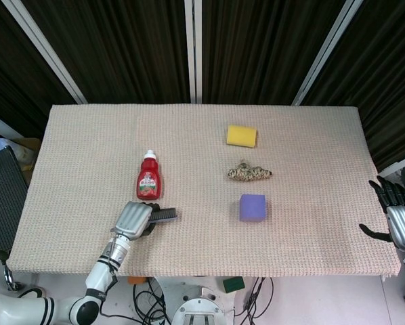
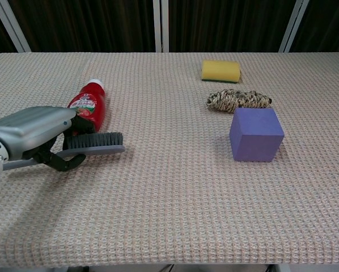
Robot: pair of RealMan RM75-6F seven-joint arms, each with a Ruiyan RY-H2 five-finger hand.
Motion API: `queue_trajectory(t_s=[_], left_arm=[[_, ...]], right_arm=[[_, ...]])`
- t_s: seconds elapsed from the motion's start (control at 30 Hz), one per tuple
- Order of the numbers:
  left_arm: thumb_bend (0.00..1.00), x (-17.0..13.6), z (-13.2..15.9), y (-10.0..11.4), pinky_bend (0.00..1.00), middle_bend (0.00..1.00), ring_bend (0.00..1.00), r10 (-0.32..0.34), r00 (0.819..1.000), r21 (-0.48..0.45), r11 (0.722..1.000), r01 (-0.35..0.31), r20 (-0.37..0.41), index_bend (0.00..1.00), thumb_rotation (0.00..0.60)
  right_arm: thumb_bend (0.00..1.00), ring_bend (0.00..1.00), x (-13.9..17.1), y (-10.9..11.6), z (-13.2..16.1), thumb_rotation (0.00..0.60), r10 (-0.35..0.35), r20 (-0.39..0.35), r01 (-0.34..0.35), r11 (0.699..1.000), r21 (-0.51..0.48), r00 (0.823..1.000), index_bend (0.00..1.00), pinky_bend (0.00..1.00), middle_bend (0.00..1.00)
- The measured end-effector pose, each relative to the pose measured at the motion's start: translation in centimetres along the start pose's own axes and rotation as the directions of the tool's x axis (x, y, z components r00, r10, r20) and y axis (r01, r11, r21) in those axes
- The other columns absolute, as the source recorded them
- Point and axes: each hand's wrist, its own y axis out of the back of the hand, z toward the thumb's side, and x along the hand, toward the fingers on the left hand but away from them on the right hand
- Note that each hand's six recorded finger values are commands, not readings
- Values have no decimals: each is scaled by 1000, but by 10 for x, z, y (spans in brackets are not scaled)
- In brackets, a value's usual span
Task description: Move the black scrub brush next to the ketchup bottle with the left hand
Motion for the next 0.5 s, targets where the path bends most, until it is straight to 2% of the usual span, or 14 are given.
queue_trajectory(t_s=[0.3, 0.4, 0.5], left_arm=[[476, -6, 2, 10, 753, 600, 601, 33, 999, -84, 996, -30, 27, 541, 600], [467, -7, 4, 21, 753, 600, 600, 32, 999, -100, 995, -28, 43, 541, 600], [467, -3, 6, 45, 753, 599, 599, 50, 997, -97, 994, -44, 62, 541, 600]], right_arm=[[176, 0, -1, -1, -1, 600, 5, 4, -5, 1000, 0, 1000, 0, 0, 0], [176, 0, -1, -1, -1, 600, 5, 0, -5, 1000, 1, 1000, 0, 0, 0], [176, 0, -1, 0, 0, 600, -1, -3, 1, 1000, 1, 1000, 0, 0, 0]])
